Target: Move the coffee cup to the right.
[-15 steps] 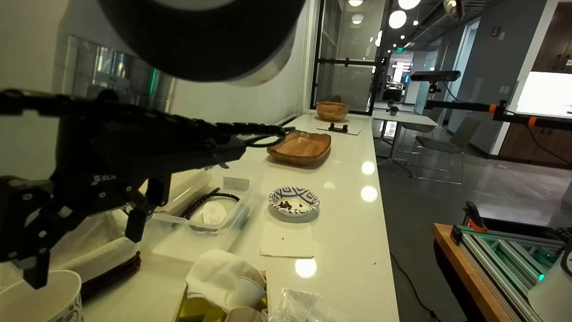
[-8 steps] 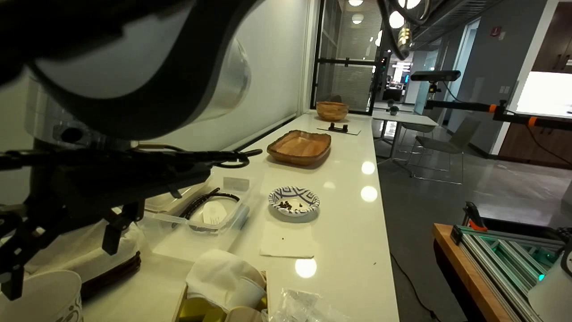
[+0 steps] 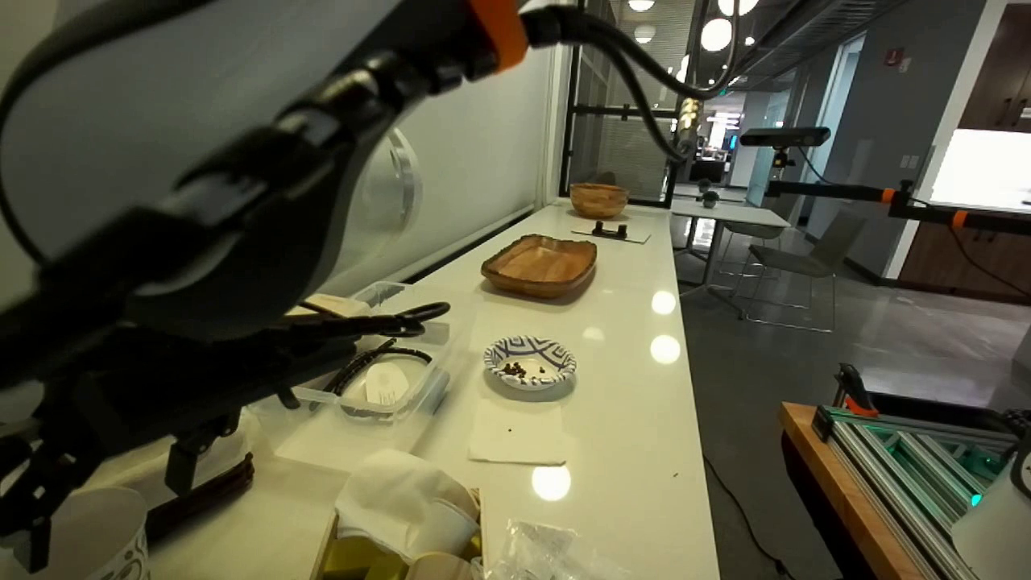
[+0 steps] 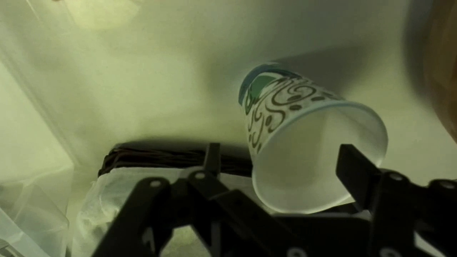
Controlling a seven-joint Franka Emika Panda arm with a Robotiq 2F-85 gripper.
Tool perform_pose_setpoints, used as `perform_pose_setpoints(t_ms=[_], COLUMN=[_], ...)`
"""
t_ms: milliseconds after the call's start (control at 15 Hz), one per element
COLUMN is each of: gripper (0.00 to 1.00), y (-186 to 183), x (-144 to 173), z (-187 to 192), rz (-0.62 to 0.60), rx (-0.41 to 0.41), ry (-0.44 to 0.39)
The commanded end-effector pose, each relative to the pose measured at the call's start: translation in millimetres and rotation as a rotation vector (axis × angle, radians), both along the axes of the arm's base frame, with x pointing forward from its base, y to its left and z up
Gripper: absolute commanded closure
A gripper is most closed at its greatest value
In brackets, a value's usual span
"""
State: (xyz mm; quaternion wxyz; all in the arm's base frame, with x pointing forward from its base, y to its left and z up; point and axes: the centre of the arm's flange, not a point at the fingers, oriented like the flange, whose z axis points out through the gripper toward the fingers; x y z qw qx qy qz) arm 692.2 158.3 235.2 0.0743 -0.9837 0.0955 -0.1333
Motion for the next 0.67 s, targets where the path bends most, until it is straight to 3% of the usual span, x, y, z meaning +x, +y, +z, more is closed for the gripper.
perform_pose_setpoints(t_ms=[0, 400, 600], gripper=[0.47, 0.94, 1.0], y=[4, 5, 7], x=[7, 2, -1], z=[-19, -14, -5], rz=[-0.031, -0.068, -0.152], rx=[0.007, -0.015, -0.055], ry=[-0.038, -0.048, -0.056])
